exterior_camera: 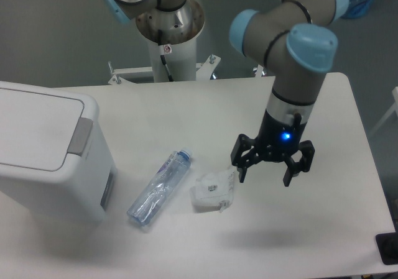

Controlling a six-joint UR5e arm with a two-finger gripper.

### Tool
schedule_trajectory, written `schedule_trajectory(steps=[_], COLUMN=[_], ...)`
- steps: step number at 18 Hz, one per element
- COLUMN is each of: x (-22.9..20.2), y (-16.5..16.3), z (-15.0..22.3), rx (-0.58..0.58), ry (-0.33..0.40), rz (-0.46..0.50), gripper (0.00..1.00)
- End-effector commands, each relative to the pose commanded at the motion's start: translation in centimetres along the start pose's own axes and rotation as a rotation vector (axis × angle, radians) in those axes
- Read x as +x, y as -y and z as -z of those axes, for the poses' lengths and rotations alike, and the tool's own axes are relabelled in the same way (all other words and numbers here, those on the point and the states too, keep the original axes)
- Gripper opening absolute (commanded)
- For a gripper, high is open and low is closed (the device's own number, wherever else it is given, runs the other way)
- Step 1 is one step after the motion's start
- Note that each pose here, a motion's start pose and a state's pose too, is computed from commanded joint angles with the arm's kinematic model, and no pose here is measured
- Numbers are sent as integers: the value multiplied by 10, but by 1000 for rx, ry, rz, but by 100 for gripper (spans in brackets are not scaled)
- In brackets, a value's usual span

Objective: Open the trash can
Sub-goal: 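Move the gripper across the table toward the white trash can lid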

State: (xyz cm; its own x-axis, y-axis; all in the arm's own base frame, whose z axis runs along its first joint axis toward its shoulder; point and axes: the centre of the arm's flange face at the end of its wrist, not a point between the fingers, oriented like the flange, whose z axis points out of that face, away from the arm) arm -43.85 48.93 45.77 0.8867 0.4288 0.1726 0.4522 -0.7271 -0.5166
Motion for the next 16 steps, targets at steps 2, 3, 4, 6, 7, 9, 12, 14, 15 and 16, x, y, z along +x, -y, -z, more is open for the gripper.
schedule_trajectory(steps=[2, 3, 4, 6, 7, 9, 12, 14, 15, 16], x=[14, 22, 29, 52, 67, 90, 148, 160, 172, 181], y=[8, 14, 18, 25, 27, 26, 3, -2, -1, -2], z=[5, 8, 10, 10, 11, 11, 19, 28, 28, 27], rx=[22, 45, 70, 109, 114, 112, 94, 102, 102, 100], ry=[-16, -22, -21, -33, -42, -62, -107, -115, -124, -133], rz=[4, 9, 22, 25, 13, -14, -69, -83, -96, -101], gripper=[100, 100, 100, 100, 100, 100, 100, 100, 100, 100])
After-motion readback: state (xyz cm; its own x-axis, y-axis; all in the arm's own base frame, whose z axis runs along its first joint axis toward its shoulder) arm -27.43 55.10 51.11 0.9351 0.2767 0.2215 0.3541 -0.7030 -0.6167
